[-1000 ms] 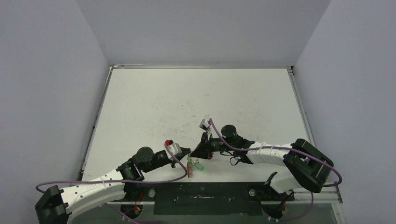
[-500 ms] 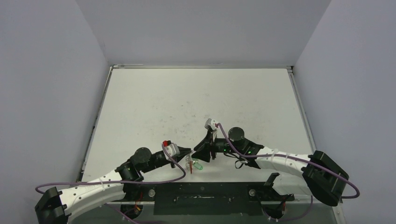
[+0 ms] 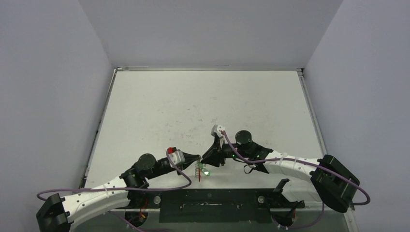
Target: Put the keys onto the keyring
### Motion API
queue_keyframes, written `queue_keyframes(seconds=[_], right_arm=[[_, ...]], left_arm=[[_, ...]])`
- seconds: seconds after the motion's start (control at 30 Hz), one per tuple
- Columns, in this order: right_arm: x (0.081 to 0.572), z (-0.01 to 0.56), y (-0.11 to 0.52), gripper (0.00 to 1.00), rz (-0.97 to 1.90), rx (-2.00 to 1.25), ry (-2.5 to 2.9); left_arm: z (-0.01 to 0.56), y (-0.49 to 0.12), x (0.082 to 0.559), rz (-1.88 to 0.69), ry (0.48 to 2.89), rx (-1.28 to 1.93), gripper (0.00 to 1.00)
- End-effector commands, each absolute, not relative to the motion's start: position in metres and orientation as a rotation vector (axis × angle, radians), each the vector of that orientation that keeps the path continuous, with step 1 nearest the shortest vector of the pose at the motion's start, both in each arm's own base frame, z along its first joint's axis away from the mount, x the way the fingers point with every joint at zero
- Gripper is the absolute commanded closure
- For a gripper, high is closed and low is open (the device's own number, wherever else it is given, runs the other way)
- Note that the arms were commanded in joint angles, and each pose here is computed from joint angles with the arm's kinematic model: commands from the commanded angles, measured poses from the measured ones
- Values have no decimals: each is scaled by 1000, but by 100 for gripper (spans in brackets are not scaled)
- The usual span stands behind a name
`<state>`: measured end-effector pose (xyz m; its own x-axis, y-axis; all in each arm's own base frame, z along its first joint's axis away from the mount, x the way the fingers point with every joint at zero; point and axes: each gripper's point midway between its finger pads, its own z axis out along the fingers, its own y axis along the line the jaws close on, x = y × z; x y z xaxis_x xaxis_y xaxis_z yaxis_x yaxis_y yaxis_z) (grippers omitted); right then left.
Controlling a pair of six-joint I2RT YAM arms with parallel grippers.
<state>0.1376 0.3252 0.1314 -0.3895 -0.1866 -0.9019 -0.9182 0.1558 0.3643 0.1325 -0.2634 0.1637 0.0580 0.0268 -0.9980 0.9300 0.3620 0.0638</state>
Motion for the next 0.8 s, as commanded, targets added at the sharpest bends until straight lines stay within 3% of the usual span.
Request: queue_keyframes(seconds=[0.0, 0.43, 0.6, 0.77], right_arm=[[141, 158, 338, 73, 1329, -1103, 1583], [138, 176, 337, 69, 1355, -1090, 1514], [142, 178, 341, 85, 1353, -1087, 1513], [146, 181, 346, 86, 1365, -1085, 1508]], left_arm=[[190, -268, 128, -925, 1226, 943, 100], [189, -268, 128, -928, 1228, 944, 100], [191, -269, 127, -932, 1221, 947, 100], [192, -269, 125, -937, 1217, 951, 100]])
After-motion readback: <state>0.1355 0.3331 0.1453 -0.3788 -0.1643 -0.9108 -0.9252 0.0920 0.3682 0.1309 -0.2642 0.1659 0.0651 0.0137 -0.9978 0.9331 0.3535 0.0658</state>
